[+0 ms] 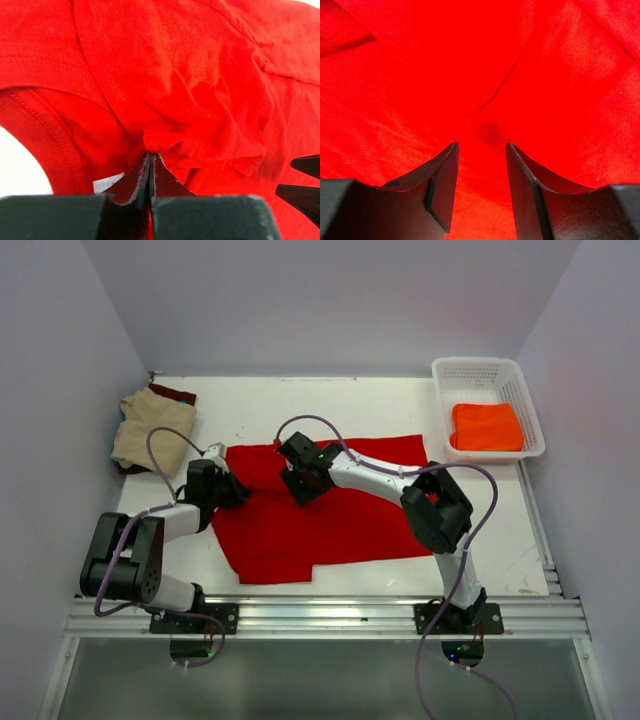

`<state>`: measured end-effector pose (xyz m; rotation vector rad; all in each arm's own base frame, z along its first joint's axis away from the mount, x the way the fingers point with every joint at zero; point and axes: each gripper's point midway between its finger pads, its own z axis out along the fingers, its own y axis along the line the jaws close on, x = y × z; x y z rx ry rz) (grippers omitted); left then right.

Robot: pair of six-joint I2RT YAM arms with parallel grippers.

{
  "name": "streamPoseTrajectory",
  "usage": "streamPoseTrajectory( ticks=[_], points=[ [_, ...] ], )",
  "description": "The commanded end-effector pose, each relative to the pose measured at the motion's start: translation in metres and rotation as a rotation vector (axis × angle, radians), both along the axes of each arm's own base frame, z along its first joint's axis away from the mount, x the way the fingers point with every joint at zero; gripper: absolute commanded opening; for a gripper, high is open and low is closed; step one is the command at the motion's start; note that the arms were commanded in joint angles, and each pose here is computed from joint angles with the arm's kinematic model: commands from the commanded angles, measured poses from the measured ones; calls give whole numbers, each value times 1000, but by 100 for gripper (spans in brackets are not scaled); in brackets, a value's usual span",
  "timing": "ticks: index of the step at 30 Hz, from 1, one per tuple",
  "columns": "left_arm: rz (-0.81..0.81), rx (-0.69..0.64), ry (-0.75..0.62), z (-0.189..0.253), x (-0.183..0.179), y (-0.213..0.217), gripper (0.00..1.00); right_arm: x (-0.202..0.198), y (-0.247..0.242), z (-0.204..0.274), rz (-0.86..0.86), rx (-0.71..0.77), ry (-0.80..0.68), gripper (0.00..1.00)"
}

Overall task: Fold and stack the t-shirts
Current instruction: Fold the flattened tshirt in 1/3 of the way

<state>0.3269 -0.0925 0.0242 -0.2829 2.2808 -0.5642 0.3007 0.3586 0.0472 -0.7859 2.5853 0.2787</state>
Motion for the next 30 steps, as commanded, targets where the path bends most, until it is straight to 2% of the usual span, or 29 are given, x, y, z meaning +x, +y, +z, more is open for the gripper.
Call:
streamPoseTrajectory(
  ticks=[1,12,15,21,23,25,27,30],
  points=[
    [-44,-15,-106,25,21,-8,0,3,5,31,2,63,-51,46],
    [-4,-41,-227,98,15,-6,0,3,3,32,-3,57,-57,43],
    [-4,-46,-195,102,11,-6,0,3,4,32,-2,57,-56,43],
    [8,-66,-25,79,-14,-8,0,4,1,33,-2,49,-60,43],
    [10,-84,32,67,-27,-9,7,3,0,32,-2,44,-61,44],
    [13,-123,70,61,-39,-14,8,3,-1,33,-5,42,-63,44],
    [21,-179,64,65,-47,-19,7,2,-3,32,-7,39,-64,44],
    [83,-203,50,68,-61,-13,0,3,-4,32,-10,37,-67,44]
  ],
)
